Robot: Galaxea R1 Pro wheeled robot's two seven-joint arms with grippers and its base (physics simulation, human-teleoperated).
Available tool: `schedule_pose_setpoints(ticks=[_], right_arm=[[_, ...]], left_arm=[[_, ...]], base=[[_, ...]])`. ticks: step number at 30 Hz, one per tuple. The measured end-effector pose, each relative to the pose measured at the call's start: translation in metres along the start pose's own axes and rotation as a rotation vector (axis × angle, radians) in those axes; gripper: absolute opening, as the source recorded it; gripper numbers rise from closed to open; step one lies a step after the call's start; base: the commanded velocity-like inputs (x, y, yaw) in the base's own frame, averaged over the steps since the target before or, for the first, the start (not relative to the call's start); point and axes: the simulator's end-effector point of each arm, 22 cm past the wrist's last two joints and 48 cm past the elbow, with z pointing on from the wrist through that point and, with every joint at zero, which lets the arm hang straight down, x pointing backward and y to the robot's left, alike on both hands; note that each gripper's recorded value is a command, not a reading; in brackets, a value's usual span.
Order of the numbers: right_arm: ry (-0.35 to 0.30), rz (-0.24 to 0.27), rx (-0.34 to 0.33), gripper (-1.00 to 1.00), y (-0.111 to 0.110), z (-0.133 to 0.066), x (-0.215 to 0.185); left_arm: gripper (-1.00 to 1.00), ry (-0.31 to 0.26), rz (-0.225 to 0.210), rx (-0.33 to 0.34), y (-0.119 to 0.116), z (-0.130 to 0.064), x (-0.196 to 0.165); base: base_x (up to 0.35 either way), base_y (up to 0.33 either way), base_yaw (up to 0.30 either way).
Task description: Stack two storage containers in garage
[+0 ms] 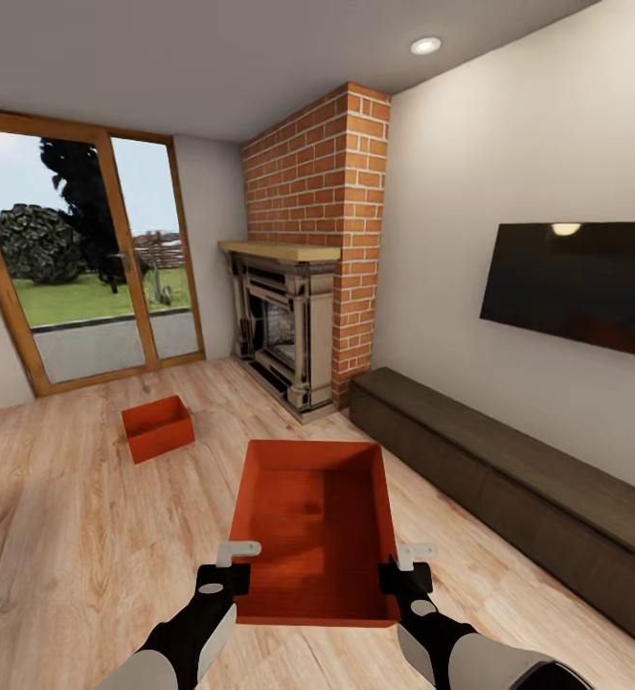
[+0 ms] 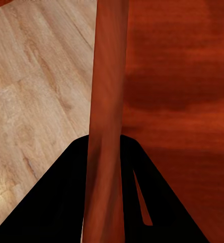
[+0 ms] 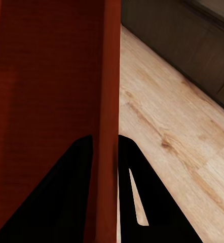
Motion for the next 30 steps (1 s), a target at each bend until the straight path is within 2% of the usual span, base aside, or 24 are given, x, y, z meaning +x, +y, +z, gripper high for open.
schedule_pose_setpoints(ticks=[30], right_arm=[[-0.008, 0.003, 0.001, -1.00, -0.0004, -0.0007, -0.0031]], left_arm=[[-1.00, -0.007, 0.000, 0.000, 0.0001, -0.0011, -0.0035]], base=[[0.000, 0.000, 0.000]])
